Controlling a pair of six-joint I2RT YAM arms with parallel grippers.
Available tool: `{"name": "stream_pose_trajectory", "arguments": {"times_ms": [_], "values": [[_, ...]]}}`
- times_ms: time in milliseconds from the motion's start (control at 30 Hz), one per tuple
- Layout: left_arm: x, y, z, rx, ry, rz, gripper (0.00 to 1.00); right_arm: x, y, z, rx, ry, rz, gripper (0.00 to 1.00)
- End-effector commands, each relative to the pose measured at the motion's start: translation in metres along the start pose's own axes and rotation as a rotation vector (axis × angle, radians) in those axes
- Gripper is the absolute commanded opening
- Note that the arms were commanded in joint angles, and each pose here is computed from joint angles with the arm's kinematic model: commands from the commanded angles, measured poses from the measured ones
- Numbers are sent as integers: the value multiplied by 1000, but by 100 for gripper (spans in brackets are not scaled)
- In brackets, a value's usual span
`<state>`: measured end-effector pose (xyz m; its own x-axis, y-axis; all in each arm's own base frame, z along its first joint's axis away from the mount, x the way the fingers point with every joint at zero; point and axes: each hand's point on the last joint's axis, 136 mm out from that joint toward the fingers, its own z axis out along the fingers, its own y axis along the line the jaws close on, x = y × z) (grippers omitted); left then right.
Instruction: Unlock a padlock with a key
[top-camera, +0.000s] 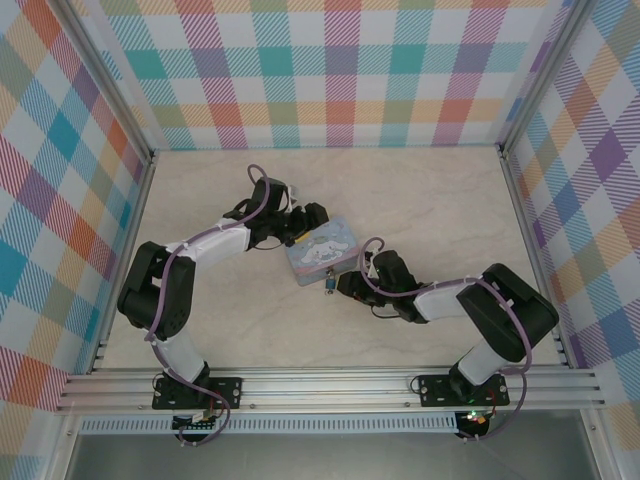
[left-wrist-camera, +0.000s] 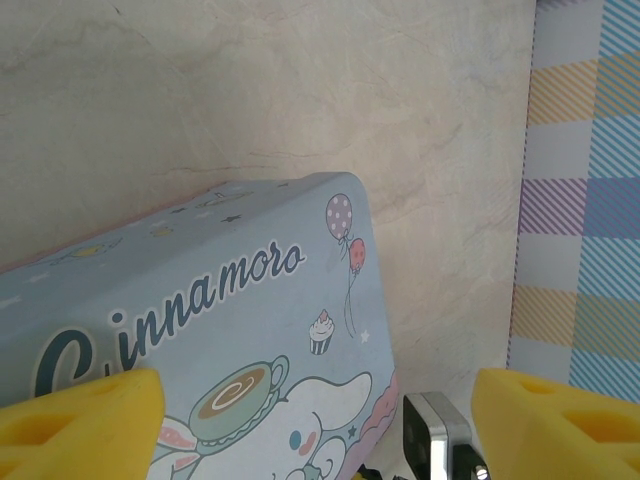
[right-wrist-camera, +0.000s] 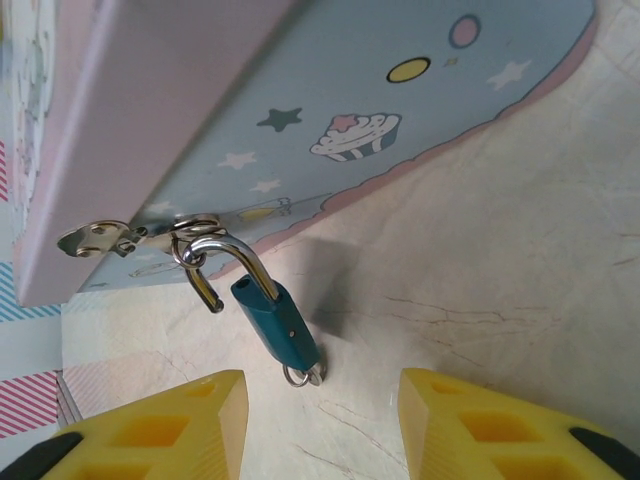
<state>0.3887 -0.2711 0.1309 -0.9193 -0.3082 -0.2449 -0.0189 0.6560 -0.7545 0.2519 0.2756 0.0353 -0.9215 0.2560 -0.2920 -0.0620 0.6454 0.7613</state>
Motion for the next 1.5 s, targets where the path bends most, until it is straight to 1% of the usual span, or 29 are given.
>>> {"name": "stream_pose_trajectory", "arguments": {"times_ms": [0,267,333,467,800,933,1067,1267,1467], "values": [[5,7,3,-21,13,-8,81,6,4,6,-22,24,6,43],[5,7,4,-20,15,-13,80,14,-2,14,-13,57,33,39],[6,7,4,-22,17,-15,81,12,4,17,-45,50,26,38],[6,7,4,-20,18,-16,81,14,7,21,-54,60,20,37],[6,8,5,-12,18,-25,81,10,-6,23,11,23,30,37],[7,7,6,-9,20,-26,80,12,-15,24,59,34,51,34],[7,7,6,-8,22,-28,80,13,-15,27,49,35,55,33],[7,7,7,-5,22,-31,80,11,-6,33,-11,39,40,33],[6,6,7,-3,21,-33,80,12,-7,36,-16,43,46,33]]}}
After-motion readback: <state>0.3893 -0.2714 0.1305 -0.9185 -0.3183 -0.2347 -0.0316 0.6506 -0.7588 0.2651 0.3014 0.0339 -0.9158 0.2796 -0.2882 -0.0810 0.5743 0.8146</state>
